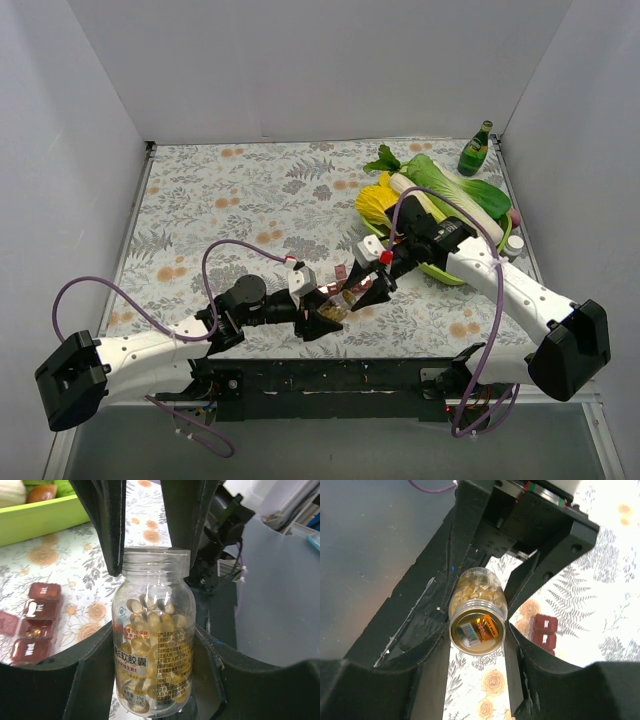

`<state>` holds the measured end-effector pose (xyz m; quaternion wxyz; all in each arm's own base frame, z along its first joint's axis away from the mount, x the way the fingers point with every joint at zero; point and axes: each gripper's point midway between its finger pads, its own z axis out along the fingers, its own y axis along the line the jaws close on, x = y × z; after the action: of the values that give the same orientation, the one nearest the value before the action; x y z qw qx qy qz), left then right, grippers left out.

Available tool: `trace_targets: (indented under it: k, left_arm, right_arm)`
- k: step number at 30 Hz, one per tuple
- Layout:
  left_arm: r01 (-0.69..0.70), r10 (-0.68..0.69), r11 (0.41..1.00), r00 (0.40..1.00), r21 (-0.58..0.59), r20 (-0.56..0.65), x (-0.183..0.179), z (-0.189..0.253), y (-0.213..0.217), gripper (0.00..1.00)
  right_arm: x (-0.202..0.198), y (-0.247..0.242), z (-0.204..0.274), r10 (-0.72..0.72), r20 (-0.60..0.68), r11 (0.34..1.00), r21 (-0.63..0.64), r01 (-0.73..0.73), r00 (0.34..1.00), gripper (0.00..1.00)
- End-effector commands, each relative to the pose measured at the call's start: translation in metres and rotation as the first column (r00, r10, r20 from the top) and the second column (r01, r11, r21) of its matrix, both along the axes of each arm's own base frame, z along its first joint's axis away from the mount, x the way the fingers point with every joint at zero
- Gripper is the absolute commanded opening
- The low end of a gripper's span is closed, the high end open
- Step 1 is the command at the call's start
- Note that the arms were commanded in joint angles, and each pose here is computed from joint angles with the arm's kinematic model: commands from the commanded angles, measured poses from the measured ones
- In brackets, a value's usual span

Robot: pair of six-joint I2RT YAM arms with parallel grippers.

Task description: Sort the pills into containers

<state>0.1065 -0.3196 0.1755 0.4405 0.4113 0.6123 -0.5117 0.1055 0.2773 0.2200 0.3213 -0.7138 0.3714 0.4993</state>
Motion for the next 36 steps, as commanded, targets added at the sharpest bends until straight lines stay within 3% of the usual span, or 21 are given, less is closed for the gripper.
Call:
trace_targets:
  k: [1,4,7,9,12,14,18,19,25,26,27,33,36]
  left_arm:
    - [-0.169,0.171,0.985,0.982,-0.033,0.083,0.035,0.023,0.002,0.0]
    - [-0.288,0.294,0.956,0.948,-0.064,0.122,0.057,0.034,0.008,0.0]
    - [-0.398,0.404,0.915,0.903,-0.071,0.147,0.08,0.038,0.013,0.0]
    - [-0.462,0.467,0.884,0.87,-0.071,0.16,0.093,0.038,0.017,0.0]
    - [-0.48,0.481,0.876,0.863,-0.051,0.155,0.097,0.027,0.017,0.0]
    - [-0.466,0.468,0.883,0.873,-0.05,0.138,0.092,0.019,0.018,0.0]
    - [-0.401,0.404,0.915,0.909,-0.054,0.102,0.073,0.008,0.021,0.0]
    - [-0.373,0.376,0.926,0.922,-0.05,0.094,0.065,0.004,0.022,0.0]
    - [-0.254,0.259,0.964,0.963,-0.08,0.067,0.032,0.0,0.029,0.0]
    - [-0.219,0.224,0.973,0.973,-0.076,0.061,0.024,-0.004,0.03,0.0]
    - [-0.198,0.203,0.976,0.977,-0.088,0.06,0.019,-0.001,0.032,0.0]
    - [-0.079,0.08,0.994,0.996,-0.074,0.023,-0.005,0.003,0.028,0.0]
    - [-0.034,0.035,0.997,0.999,-0.063,0.001,-0.011,0.005,0.023,0.0]
  right_arm:
    - [0.006,0.015,0.002,-0.124,-0.202,0.99,-0.09,0.108,0.972,0.31]
    - [0.014,0.021,-0.015,-0.268,-0.352,0.954,-0.226,0.196,0.897,0.26]
    - [0.032,0.024,-0.04,-0.468,-0.403,0.868,-0.376,0.324,0.786,0.26]
    - [0.037,0.025,-0.046,-0.53,-0.426,0.833,-0.425,0.355,0.733,0.25]
    - [0.035,0.028,-0.05,-0.527,-0.461,0.837,-0.429,0.341,0.714,0.25]
    - [0.029,0.027,-0.048,-0.494,-0.482,0.858,-0.407,0.314,0.724,0.31]
    - [0.018,0.021,-0.032,-0.383,-0.459,0.916,-0.303,0.263,0.802,0.86]
    - [0.017,0.019,-0.024,-0.343,-0.415,0.934,-0.248,0.258,0.843,0.9]
    - [0.006,-0.008,-0.017,-0.22,-0.22,0.975,-0.078,0.208,0.95,0.93]
    - [0.01,-0.012,-0.019,-0.183,-0.104,0.983,-0.012,0.183,0.978,0.94]
    - [0.001,-0.02,-0.026,-0.168,-0.109,0.986,-0.04,0.164,0.98,0.94]
    - [-0.005,-0.032,-0.034,-0.027,0.143,0.999,0.032,0.022,0.989,0.95]
    - [-0.007,-0.032,-0.027,0.011,0.152,0.999,0.035,-0.016,0.988,0.94]
